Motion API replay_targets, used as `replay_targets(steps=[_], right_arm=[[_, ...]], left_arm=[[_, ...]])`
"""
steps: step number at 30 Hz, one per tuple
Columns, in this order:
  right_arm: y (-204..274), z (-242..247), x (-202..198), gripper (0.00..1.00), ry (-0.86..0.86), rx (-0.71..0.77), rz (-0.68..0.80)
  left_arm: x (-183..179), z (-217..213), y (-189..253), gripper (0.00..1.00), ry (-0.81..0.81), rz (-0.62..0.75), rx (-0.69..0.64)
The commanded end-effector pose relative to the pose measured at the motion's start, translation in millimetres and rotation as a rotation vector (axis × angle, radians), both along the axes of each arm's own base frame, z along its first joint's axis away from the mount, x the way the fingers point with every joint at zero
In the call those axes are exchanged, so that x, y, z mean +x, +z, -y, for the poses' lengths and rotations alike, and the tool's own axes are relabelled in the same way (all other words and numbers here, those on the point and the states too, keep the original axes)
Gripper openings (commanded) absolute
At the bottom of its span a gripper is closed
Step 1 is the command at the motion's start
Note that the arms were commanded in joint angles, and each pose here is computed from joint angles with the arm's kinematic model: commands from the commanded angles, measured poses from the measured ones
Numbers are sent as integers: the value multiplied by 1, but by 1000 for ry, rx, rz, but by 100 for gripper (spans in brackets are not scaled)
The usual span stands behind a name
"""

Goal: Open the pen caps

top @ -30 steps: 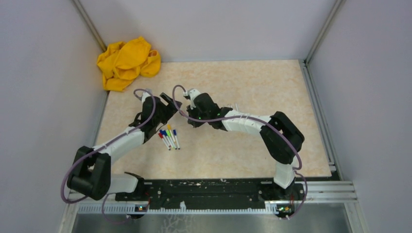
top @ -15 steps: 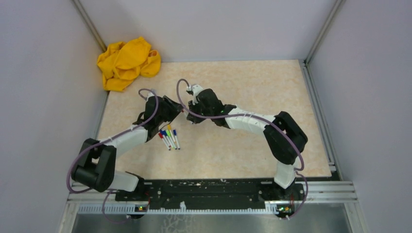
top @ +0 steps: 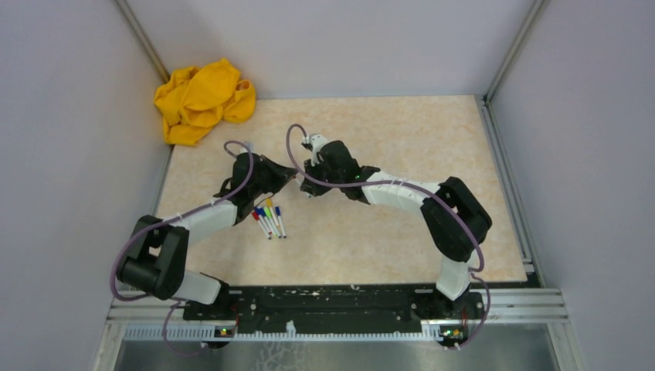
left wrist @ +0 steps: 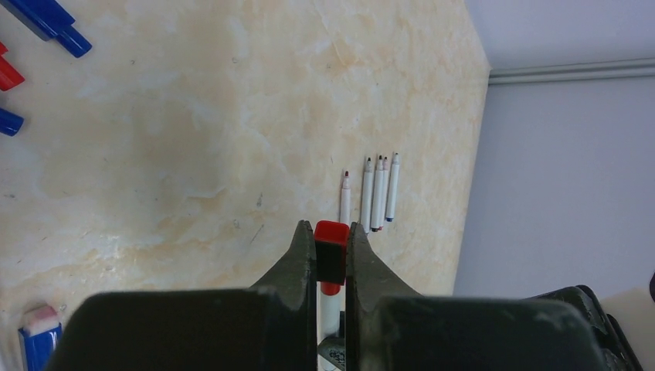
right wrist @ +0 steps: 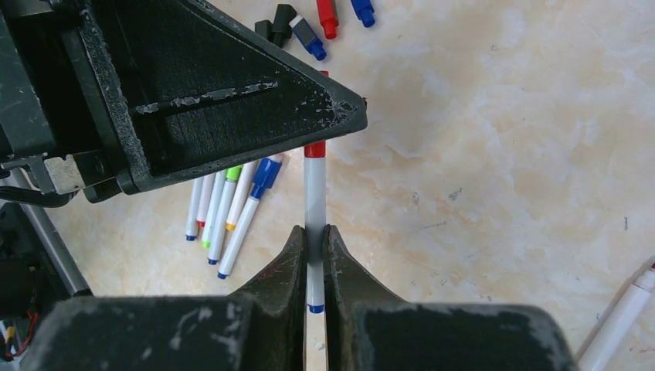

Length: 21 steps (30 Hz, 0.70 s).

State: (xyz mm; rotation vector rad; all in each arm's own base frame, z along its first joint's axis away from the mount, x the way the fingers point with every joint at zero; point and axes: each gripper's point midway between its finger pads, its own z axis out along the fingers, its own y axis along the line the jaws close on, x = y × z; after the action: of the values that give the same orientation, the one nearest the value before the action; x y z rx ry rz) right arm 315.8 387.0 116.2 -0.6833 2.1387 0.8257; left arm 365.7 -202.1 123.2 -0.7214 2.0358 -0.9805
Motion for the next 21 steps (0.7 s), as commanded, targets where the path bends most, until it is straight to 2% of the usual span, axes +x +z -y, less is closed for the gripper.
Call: replay_targets(steps=[1, 2, 3, 5, 12, 16, 18, 20, 21], right_arm=[[42, -1, 9, 0, -10, 82, 82], [41, -2, 10, 2, -8, 81, 81], [42, -2, 11, 9, -8, 82, 84], [41, -5, 13, 16, -6, 80, 83], [38, -13, 21, 23, -2, 78, 76], [35, -16, 26, 21, -4, 72, 68], [31, -16, 28, 13, -9, 65, 60], [26, -15, 31, 0, -17, 55, 49], [22, -13, 32, 0, -18, 47, 41]], left_arm=[[2, 12, 13, 0, -41, 46, -39], [2, 14, 13, 0, -48, 49, -40], [1, 16, 14, 0, -56, 51, -39], [1, 19, 16, 0, -66, 56, -41], [-1, 26, 19, 0, -98, 54, -65], [-1, 27, 19, 0, -99, 55, -67], [0, 26, 19, 0, -94, 55, -67], [1, 27, 21, 0, -91, 59, -73], [2, 26, 20, 0, -85, 57, -73]])
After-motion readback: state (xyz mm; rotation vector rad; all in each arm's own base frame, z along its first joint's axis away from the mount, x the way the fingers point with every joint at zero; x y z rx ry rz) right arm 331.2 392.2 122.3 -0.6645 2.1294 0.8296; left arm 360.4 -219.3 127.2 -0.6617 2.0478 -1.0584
